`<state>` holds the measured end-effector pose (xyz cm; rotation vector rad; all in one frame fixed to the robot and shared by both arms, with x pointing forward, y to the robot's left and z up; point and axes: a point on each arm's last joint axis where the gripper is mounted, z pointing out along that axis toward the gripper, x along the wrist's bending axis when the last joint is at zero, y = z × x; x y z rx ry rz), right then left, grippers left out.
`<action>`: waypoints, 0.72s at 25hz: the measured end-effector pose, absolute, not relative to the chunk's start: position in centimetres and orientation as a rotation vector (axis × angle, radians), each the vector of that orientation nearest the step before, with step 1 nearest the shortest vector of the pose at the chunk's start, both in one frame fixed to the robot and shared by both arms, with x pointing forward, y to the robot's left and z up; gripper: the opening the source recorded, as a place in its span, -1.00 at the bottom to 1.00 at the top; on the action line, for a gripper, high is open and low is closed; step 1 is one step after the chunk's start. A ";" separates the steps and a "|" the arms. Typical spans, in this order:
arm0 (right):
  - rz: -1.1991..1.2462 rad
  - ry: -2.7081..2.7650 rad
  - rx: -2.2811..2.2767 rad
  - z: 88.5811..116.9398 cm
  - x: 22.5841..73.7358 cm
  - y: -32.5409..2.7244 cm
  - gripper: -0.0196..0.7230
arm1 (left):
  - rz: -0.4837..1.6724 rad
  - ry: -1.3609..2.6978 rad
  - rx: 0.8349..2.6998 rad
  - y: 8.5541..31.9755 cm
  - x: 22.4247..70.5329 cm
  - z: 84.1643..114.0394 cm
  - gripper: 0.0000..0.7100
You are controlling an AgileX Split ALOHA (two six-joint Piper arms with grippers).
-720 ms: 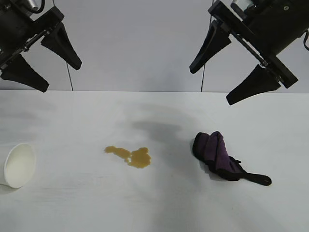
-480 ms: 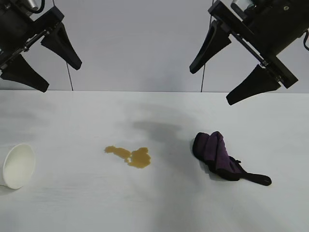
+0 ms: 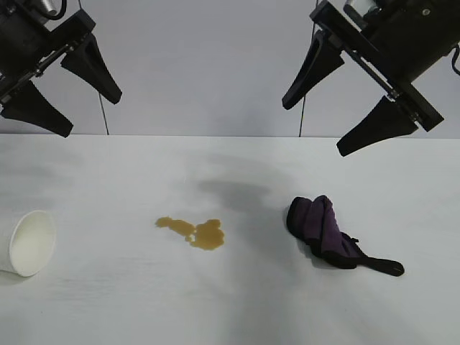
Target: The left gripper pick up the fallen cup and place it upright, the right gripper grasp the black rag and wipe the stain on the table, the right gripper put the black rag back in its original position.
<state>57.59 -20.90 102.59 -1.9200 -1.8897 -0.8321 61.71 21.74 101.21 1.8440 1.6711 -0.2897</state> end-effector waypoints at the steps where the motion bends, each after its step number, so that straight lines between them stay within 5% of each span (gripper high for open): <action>1: -0.832 -1.890 -1.920 102.6 57.6 -20.9 0.58 | -0.290 1.671 1.843 21.7 61.7 101.2 0.68; 12: -0.832 -1.890 -1.920 102.6 57.6 -20.9 0.58 | -0.350 1.666 1.808 21.4 61.6 101.4 0.68; 18: -0.833 -1.892 -1.919 102.6 57.6 -20.9 0.58 | -0.345 1.355 2.064 21.2 61.2 103.4 0.68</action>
